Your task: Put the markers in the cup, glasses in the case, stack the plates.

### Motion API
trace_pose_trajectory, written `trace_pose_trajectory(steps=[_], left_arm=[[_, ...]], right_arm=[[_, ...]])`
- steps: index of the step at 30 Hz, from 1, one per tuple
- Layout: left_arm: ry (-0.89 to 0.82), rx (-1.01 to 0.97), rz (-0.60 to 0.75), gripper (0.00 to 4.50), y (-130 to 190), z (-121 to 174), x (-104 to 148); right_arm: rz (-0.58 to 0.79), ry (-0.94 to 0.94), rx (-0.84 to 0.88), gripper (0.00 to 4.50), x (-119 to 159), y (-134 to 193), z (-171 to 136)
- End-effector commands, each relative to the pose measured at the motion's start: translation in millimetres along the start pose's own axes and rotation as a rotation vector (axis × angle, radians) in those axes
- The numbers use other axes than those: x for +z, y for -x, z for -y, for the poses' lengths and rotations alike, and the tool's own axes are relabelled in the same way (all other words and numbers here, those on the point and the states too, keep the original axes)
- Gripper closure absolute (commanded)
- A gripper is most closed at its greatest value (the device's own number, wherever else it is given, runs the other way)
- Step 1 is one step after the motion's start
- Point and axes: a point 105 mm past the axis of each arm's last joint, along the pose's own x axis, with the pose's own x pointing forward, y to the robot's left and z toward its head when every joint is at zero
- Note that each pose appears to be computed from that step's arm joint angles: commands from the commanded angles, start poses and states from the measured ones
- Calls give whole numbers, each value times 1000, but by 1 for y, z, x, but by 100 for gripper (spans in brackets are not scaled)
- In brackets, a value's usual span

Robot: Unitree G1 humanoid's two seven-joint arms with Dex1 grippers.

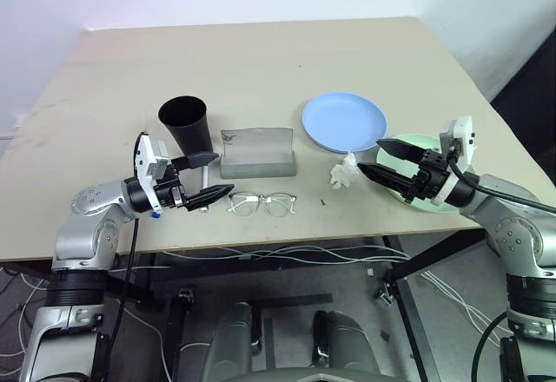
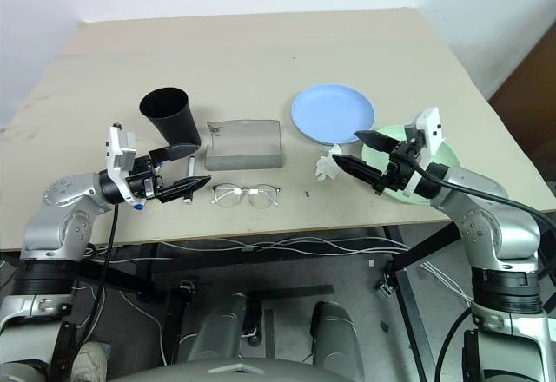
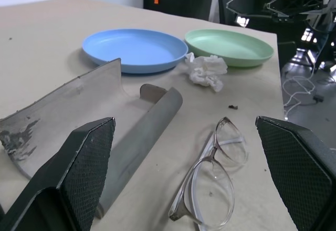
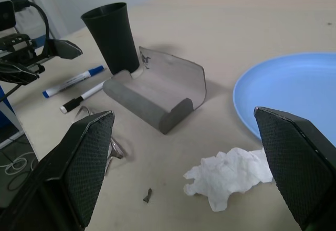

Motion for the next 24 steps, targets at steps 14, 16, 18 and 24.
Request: trace_pose_trajectory(steps=[14,16,18,24], left_arm=[[-49,63,31,1,3,-11,16],[-41,61,35,1,-1,-10,15],[-40,58,32,1,-5,-8,12],[-13,45,31,1,-8,-5,6]], right_arm=[[15,31,13,0,6,0,3],[11,32,9,0,7,1,5],[6,32,4,0,7,4,6],[3,36,-21,0,9,4,11]])
